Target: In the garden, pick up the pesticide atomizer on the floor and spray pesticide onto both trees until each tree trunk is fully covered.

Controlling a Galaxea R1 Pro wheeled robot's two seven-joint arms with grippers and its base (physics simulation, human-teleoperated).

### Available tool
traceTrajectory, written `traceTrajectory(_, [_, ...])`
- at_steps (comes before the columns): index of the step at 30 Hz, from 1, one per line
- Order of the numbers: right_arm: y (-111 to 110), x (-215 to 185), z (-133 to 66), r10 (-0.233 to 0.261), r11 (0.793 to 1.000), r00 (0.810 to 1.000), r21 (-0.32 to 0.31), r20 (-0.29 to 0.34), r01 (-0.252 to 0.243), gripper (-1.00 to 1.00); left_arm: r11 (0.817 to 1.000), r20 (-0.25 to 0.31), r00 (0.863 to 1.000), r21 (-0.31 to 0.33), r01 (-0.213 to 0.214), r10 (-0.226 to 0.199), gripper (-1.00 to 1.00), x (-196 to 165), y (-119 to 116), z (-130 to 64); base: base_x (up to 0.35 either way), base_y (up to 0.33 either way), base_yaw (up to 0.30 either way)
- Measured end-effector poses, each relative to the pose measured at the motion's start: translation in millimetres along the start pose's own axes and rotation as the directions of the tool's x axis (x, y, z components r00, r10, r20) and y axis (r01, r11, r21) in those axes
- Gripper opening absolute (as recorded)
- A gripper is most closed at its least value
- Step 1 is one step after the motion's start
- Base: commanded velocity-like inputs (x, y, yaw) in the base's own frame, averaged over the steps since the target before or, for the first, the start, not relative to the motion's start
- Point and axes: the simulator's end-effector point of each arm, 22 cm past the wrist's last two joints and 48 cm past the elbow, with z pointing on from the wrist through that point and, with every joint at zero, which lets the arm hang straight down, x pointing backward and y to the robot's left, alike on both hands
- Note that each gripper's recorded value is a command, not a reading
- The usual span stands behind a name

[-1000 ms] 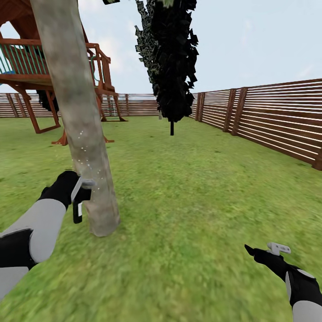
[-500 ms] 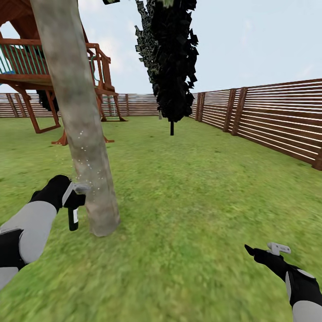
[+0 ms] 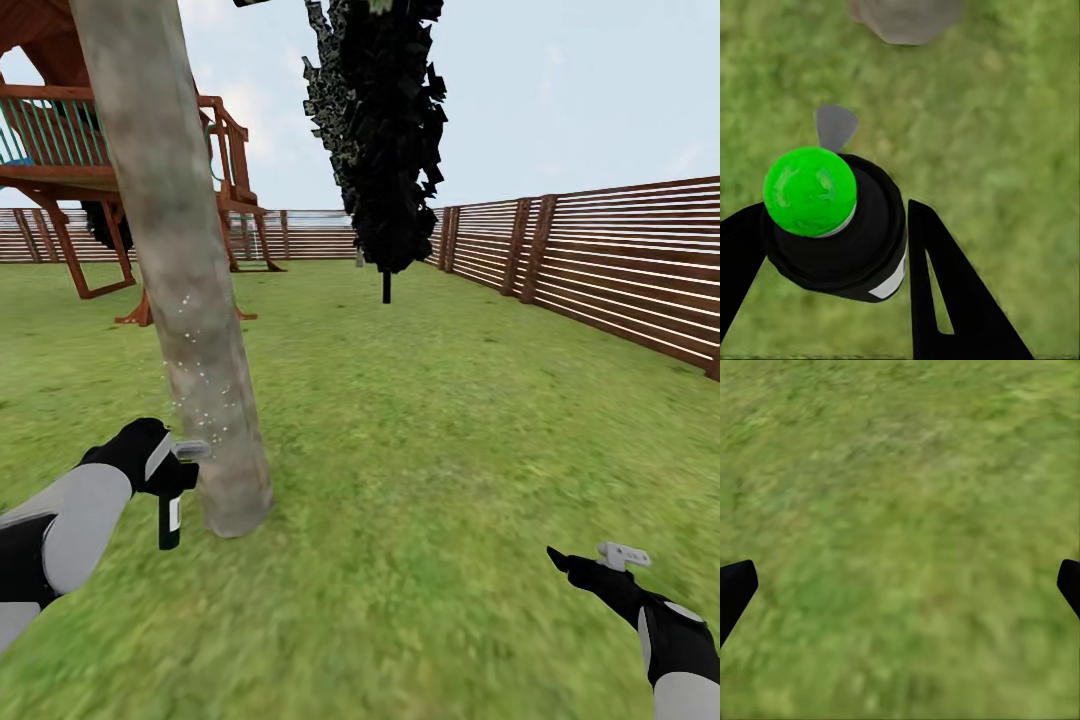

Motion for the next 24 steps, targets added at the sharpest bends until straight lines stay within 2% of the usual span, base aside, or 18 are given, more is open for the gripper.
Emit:
traceTrajectory(4, [0.1, -0.2, 0.0, -0.001, 1.0, 1.0, 0.0, 0.001, 0.001, 1.0, 1.0, -0.019, 1.0, -0.01, -0.01, 0.01, -1.0, 20.1, 1.8, 16.0, 0.083, 0.051, 0.0])
traceTrajectory(6, [0.1, -0.2, 0.0, -0.001, 1.0, 1.0, 0.0, 0.001, 0.001, 1.0, 1.0, 0.015, 1.0, -0.019, -0.024, 0.025, -1.0, 29.2, 5.0, 31.6, 0.201, 0.146, 0.0])
traceTrajectory(9, [-0.1, -0.2, -0.1, -0.001, 1.0, 1.0, 0.0, 0.001, 0.001, 1.0, 0.999, 0.04, 0.999, -0.025, -0.031, 0.032, -1.0, 38.1, 8.6, 43.4, 0.07, 0.045, 0.0])
traceTrajectory(10, [0.4, 0.2, 0.0, 0.0, 1.0, 1.0, 0.0, 0.001, 0.0, 1.0, 0.999, 0.076, 0.996, -0.026, -0.037, 0.039, -1.0, 36.2, 9.0, 48.1, 0.012, 0.008, 0.0])
traceTrajectory(12, [1.0, 0.1, 0.1, 0.0, 1.0, 1.0, -0.002, 0.001, 0.0, 1.0, 0.999, 0.1, 0.994, -0.024, -0.039, 0.041, -1.0, 34.0, 8.4, 50.1, 0.006, 0.004, 0.0])
traceTrajectory(18, [1.8, 0.1, 0.1, 0.0, 1.0, 1.0, -0.005, 0.001, 0.0, 1.0, 0.999, 0.12, 0.992, -0.039, -0.038, 0.042, -1.0, 46.3, 20.8, 61.8, 0.0, 0.0, 0.081])
traceTrajectory(20, [2.0, 0.3, 0.3, 0.0, 1.0, 1.0, -0.006, 0.0, 0.0, 1.0, 0.998, 0.111, 0.993, -0.043, -0.042, 0.046, -1.0, 57.5, 22.3, 68.8, 0.0, 0.0, 0.202])
traceTrajectory(24, [1.1, -0.4, -0.1, 0.0, 1.0, 1.0, -0.004, 0.002, 0.0, 1.0, 0.998, 0.109, 0.993, -0.042, -0.043, 0.048, -1.0, 61.1, 22.4, 71.0, 0.0, 0.0, 0.041])
